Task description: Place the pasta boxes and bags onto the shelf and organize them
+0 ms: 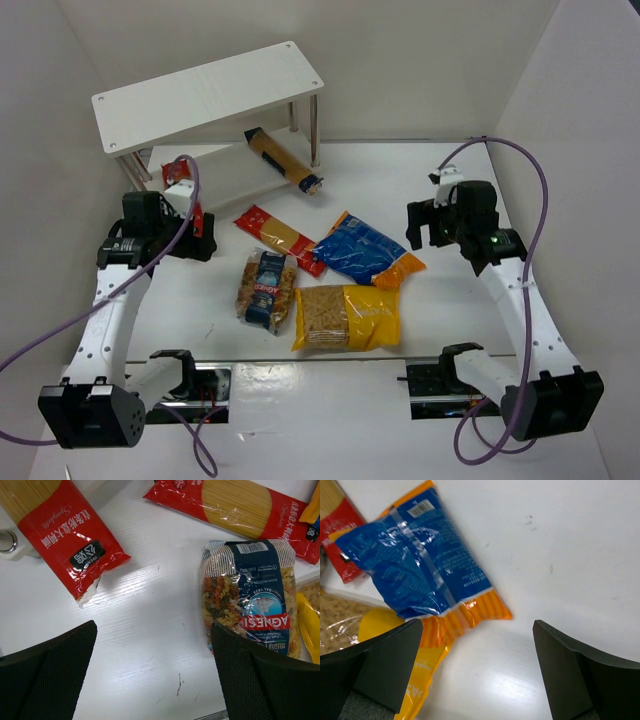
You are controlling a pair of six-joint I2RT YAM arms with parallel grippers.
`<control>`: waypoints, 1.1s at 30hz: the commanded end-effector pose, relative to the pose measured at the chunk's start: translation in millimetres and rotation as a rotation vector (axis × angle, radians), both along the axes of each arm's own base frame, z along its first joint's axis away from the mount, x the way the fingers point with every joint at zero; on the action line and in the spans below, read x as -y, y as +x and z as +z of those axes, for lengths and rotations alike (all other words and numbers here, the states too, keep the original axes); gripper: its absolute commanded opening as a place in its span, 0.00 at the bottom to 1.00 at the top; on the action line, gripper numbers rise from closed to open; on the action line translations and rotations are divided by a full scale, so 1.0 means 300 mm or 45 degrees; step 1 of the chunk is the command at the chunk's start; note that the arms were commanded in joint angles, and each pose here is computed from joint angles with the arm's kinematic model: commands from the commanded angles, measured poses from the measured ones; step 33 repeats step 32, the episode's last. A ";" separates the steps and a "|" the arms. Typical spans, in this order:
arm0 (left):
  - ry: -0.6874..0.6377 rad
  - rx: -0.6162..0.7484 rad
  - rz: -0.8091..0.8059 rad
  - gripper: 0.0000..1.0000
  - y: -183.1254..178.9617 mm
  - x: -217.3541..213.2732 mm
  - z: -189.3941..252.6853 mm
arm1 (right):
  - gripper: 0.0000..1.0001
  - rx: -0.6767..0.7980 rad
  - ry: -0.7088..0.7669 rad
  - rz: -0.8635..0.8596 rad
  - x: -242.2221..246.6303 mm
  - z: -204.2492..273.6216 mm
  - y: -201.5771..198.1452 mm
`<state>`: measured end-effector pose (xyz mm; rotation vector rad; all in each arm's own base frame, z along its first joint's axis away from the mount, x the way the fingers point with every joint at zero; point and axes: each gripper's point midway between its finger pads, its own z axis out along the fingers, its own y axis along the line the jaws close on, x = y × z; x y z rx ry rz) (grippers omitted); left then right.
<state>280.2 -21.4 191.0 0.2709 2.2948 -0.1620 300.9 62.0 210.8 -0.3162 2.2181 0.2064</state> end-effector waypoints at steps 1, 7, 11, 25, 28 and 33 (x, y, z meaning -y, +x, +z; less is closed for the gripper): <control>-0.068 -0.019 -0.016 1.00 -0.006 0.008 -0.006 | 1.00 -0.001 -0.056 -0.154 0.082 -0.026 -0.032; -0.078 -0.082 -0.037 1.00 -0.002 0.006 -0.047 | 1.00 0.017 -0.022 -0.229 0.158 -0.010 -0.028; -0.075 -0.055 -0.038 1.00 -0.007 0.006 -0.029 | 1.00 0.061 -0.014 -0.303 0.217 0.019 -0.030; -0.073 -0.038 -0.038 1.00 -0.010 0.007 -0.017 | 1.00 0.051 -0.009 -0.236 0.195 0.012 -0.036; -0.072 -0.026 -0.039 1.00 -0.012 0.007 -0.010 | 1.00 0.053 -0.011 -0.220 0.191 0.013 -0.036; -0.072 -0.026 -0.039 1.00 -0.012 0.007 -0.010 | 1.00 0.055 -0.013 -0.204 0.187 0.013 -0.036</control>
